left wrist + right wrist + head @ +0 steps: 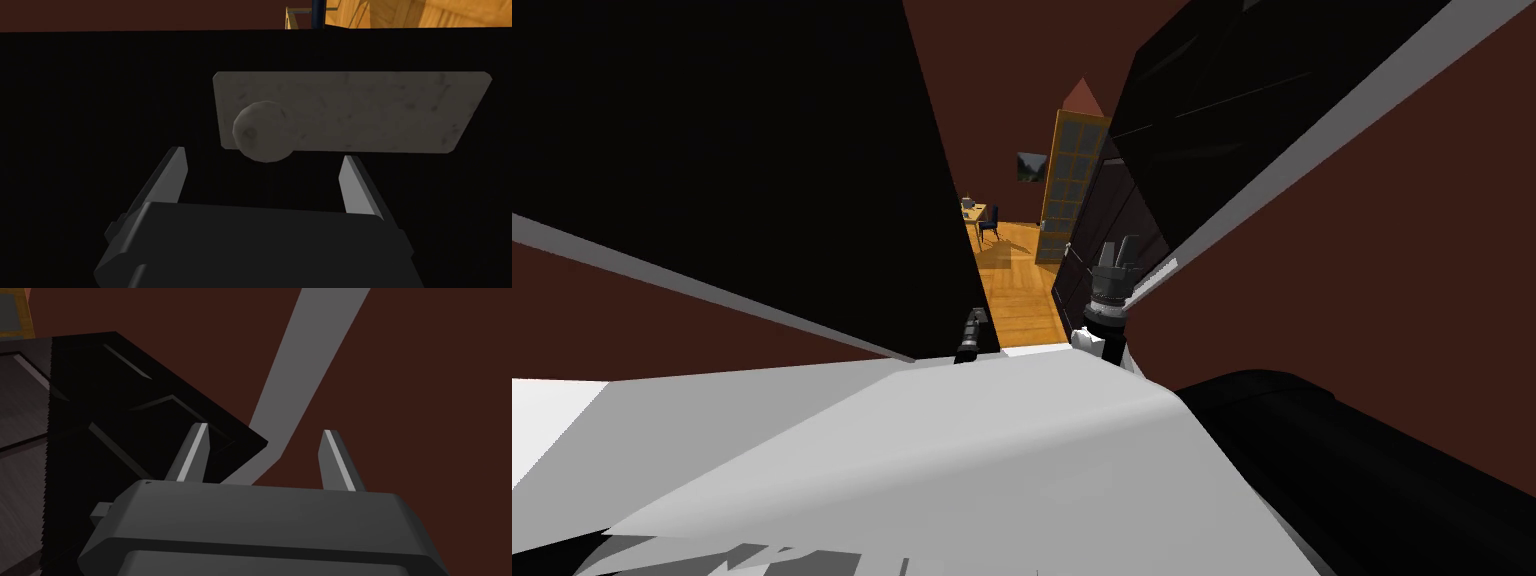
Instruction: Push the door open
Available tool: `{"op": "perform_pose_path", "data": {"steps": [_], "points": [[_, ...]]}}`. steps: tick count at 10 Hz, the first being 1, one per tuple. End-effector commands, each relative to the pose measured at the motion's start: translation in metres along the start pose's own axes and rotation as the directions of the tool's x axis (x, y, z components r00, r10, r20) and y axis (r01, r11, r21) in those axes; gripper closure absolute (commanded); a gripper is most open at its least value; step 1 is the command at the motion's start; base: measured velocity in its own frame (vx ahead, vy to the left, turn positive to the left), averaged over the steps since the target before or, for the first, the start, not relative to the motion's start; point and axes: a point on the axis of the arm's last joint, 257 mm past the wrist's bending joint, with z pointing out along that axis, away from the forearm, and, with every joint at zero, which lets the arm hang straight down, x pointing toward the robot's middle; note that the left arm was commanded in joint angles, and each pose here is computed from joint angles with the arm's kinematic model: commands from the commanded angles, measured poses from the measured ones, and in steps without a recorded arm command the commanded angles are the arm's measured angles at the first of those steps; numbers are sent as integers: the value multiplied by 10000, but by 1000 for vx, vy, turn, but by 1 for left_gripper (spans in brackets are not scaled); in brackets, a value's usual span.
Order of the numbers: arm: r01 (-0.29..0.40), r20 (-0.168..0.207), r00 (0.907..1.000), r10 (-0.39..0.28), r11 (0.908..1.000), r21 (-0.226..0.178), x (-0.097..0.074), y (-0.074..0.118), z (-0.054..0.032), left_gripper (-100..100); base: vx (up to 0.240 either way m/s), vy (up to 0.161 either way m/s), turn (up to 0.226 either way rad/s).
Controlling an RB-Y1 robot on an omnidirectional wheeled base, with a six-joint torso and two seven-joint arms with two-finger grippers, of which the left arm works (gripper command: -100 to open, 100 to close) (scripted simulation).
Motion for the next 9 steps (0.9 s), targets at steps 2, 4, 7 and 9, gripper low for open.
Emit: {"op": "perform_pose_path", "data": {"steps": [2, 4, 7, 9], "points": [[143, 35, 9999, -143, 9999, 3, 54, -2, -3, -100, 120, 4, -12], [143, 35, 9999, -143, 9999, 3, 54, -2, -3, 100, -21, -3, -1], [143, 35, 9999, -143, 9999, 3, 54, -2, -3, 100, -9, 0, 0], [-35, 193, 9998, 36, 10000, -46, -99, 21, 3, 100, 58, -24, 9]]}}
